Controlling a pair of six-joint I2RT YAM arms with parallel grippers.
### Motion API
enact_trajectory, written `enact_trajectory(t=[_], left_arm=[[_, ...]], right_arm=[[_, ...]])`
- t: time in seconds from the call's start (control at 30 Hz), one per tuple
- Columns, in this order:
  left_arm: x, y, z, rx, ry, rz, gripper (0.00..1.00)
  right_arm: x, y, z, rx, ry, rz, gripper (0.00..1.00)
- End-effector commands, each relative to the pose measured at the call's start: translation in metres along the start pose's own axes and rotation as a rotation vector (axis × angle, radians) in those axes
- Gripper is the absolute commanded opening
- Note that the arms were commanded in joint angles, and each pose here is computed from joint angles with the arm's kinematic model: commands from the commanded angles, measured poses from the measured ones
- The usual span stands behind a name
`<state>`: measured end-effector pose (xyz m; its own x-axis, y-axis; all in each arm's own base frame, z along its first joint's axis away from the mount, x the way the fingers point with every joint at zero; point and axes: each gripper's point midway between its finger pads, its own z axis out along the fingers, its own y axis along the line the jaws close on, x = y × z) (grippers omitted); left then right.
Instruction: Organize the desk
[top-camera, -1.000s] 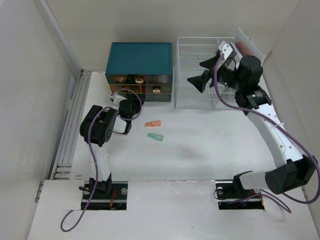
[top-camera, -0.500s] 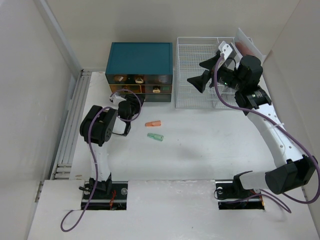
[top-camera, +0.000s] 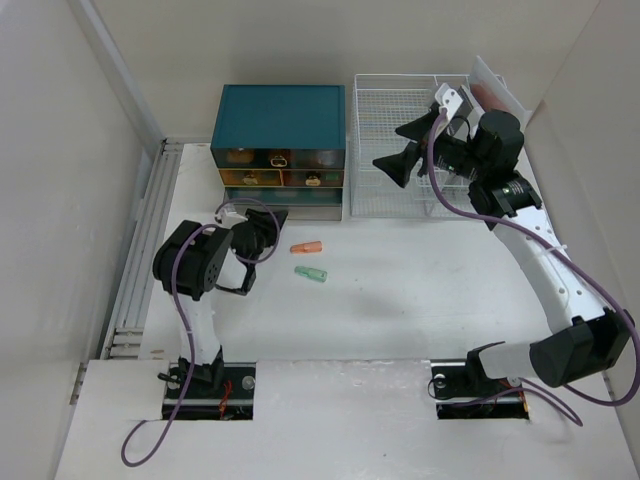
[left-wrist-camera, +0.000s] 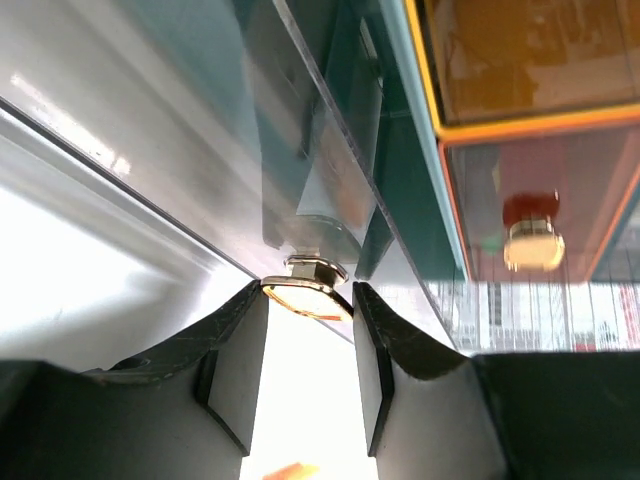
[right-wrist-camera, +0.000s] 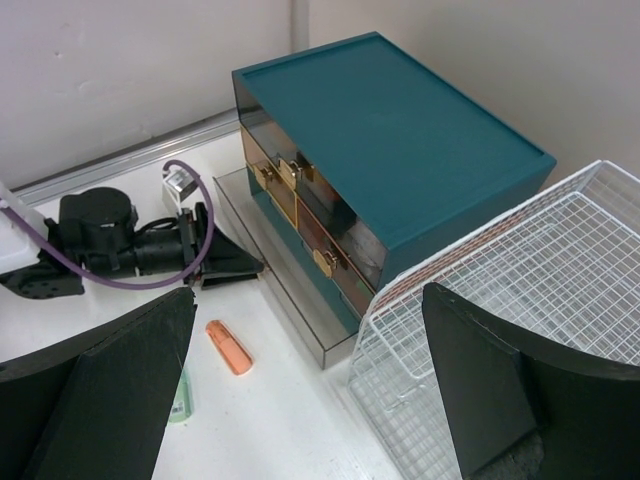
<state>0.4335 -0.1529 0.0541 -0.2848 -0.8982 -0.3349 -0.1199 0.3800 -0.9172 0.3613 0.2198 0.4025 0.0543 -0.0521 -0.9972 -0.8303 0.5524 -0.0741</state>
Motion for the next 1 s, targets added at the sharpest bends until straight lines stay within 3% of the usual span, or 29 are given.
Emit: enact_trajectory(t=[0.0,0.03,0.13,0.23,0.33,0.4,0.43,0.53,0.7,0.83,0.93,0.97], left_arm=[[-0.003,-0.001,-0.016,0.016,-0.010,0.006,0.29],[-0.003,-0.002,-0.019,0.017,-0.010,0.006,0.34],[-0.001,-0.007,-0.020,0.032,-0.007,0.041,0.24],[0.001,-0.004,-0.023,0.014,-0.003,0.064,0.51],[-0.001,-0.003,-0.024,0.000,-0.008,0.091,0.67],[-0.002,-0.005,-0.025,0.003,-0.009,0.101,0.67],[-0.002,-0.006,-0.025,0.001,-0.009,0.113,0.74],[-0.006,-0.017,-0.027,0.028,-0.020,0.124,0.80],[-0.004,-0.041,-0.041,0.072,-0.017,0.192,0.82],[0.005,-0.071,-0.056,0.109,0.002,0.286,0.81],[0.011,-0.096,-0.072,0.144,0.018,0.361,0.77],[0.007,-0.105,-0.075,0.155,0.011,0.373,0.74]], right_arm=[[-0.013,0.002,0.000,-0.020,-0.046,-0.031,1.00],[-0.013,0.003,0.000,-0.029,-0.047,-0.031,1.00],[-0.009,0.002,0.002,-0.030,-0.040,-0.025,1.00],[-0.009,0.002,0.002,-0.030,-0.040,-0.025,1.00],[-0.009,0.002,0.002,-0.030,-0.040,-0.025,1.00],[-0.009,0.002,0.002,-0.030,-0.040,-0.025,1.00],[-0.009,0.002,0.002,-0.030,-0.040,-0.025,1.00],[-0.006,0.000,0.004,-0.030,-0.033,-0.019,1.00],[0.005,0.007,0.008,-0.102,-0.020,-0.054,1.00],[0.039,0.032,0.011,-0.316,0.006,-0.172,0.94],[0.078,0.055,0.007,-0.516,0.051,-0.288,0.79],[0.087,0.059,0.006,-0.544,0.066,-0.321,0.70]])
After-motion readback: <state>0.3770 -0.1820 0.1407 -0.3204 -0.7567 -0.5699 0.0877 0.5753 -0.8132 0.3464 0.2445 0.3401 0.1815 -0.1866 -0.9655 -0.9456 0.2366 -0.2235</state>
